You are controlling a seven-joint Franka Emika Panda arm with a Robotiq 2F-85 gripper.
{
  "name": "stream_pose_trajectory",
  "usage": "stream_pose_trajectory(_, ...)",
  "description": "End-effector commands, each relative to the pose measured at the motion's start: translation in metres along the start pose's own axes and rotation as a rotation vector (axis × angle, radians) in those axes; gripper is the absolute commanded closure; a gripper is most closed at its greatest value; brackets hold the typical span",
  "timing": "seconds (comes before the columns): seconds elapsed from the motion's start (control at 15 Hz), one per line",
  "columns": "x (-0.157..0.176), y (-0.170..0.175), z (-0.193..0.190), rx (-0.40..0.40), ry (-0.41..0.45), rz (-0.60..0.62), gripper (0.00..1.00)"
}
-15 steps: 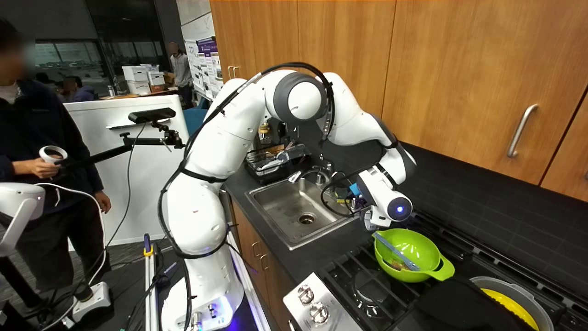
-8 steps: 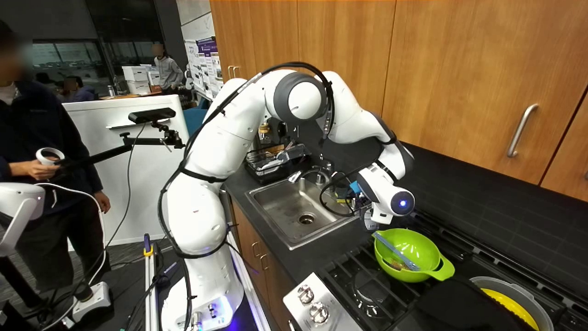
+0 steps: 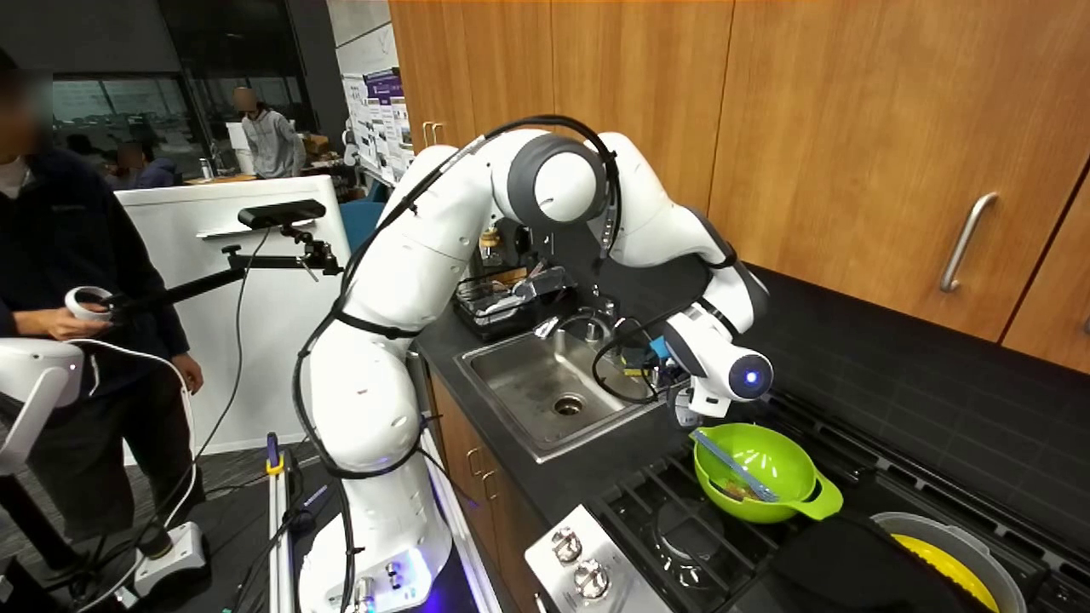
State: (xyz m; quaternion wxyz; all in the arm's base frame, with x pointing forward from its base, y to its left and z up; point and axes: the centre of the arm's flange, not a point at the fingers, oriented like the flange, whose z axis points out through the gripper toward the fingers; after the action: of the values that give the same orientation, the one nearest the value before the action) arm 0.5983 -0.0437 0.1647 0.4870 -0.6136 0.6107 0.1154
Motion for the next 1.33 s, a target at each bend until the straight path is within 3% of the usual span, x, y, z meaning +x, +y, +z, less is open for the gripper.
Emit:
stream_pose_trajectory(0.0, 0.006, -0.011, -0.002, -0.022, 0.003, 0.029, 0.0)
stream_pose_trajectory(0.93, 0.016, -0.027, 0.003, -0.034, 0.023, 0.105, 0.0)
stream_pose_trajectory(1.27, 0.023, -0.032, 0.007, -0.02, 0.073, 0.115, 0.0)
